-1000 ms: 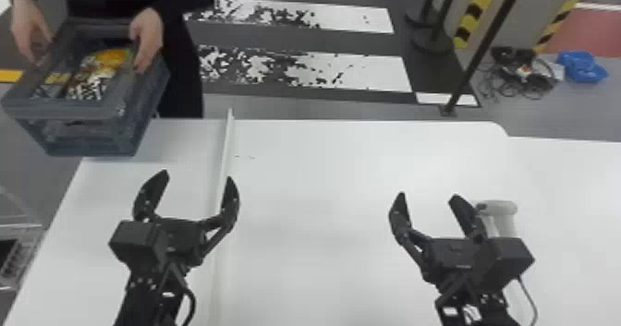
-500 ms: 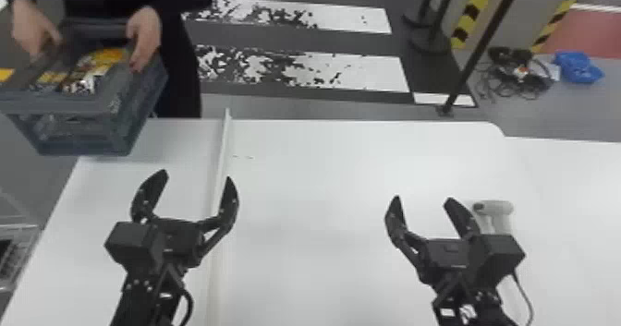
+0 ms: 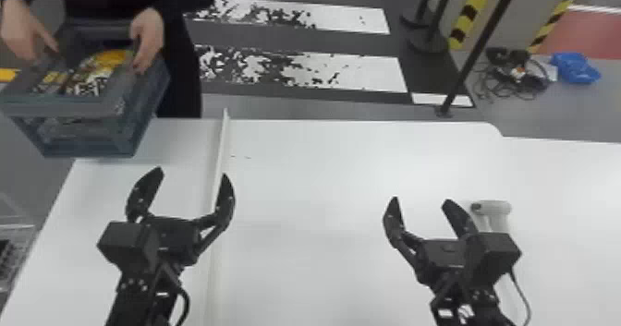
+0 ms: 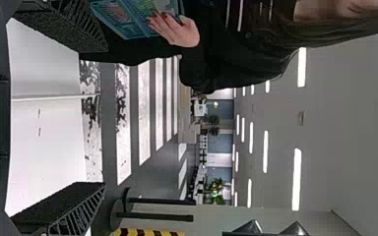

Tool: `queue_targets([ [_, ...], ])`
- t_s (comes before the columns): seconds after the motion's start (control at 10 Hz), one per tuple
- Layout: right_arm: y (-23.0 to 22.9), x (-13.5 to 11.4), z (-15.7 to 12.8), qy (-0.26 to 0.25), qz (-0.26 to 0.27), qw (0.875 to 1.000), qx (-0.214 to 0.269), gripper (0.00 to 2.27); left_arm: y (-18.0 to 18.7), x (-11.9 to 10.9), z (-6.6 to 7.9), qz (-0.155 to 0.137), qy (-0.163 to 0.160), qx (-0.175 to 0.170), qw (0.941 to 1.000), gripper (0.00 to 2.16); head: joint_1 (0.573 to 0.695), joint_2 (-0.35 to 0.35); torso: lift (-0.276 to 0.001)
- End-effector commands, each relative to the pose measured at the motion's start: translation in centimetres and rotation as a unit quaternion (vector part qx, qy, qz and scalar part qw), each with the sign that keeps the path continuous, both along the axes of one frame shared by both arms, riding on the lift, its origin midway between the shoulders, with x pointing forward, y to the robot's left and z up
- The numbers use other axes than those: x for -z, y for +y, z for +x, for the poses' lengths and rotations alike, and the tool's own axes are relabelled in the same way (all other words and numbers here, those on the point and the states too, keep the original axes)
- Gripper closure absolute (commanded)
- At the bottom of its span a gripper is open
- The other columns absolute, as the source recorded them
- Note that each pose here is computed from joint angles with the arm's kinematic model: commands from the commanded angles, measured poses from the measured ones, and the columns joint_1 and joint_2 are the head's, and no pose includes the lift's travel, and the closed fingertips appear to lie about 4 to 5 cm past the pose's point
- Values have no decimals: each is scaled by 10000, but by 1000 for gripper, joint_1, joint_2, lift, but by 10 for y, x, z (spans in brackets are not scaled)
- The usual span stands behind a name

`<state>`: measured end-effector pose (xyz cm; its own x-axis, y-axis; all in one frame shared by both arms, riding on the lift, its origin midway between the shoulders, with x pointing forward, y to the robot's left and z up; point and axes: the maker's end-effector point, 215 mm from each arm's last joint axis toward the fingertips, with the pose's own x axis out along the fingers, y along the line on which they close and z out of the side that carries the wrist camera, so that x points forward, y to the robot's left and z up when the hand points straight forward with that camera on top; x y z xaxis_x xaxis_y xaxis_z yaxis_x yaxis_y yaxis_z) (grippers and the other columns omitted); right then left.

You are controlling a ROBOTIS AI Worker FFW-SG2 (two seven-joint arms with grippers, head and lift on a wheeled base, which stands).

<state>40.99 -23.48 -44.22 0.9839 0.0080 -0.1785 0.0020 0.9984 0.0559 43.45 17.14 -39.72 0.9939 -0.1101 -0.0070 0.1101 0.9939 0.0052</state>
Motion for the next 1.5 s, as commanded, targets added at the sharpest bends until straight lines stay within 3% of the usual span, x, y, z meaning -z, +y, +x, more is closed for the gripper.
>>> queue_targets([
  [0.0,1,-1,-1,11,3,10000,-5,53,0,0,0,-1,-1,4,10000,-1,695,-85,-29],
  [1.4,0,-7,-4,3,-4,10000,-13,53,2,-4,-1,-65,-8,46,10000,-1,695,-85,-29],
])
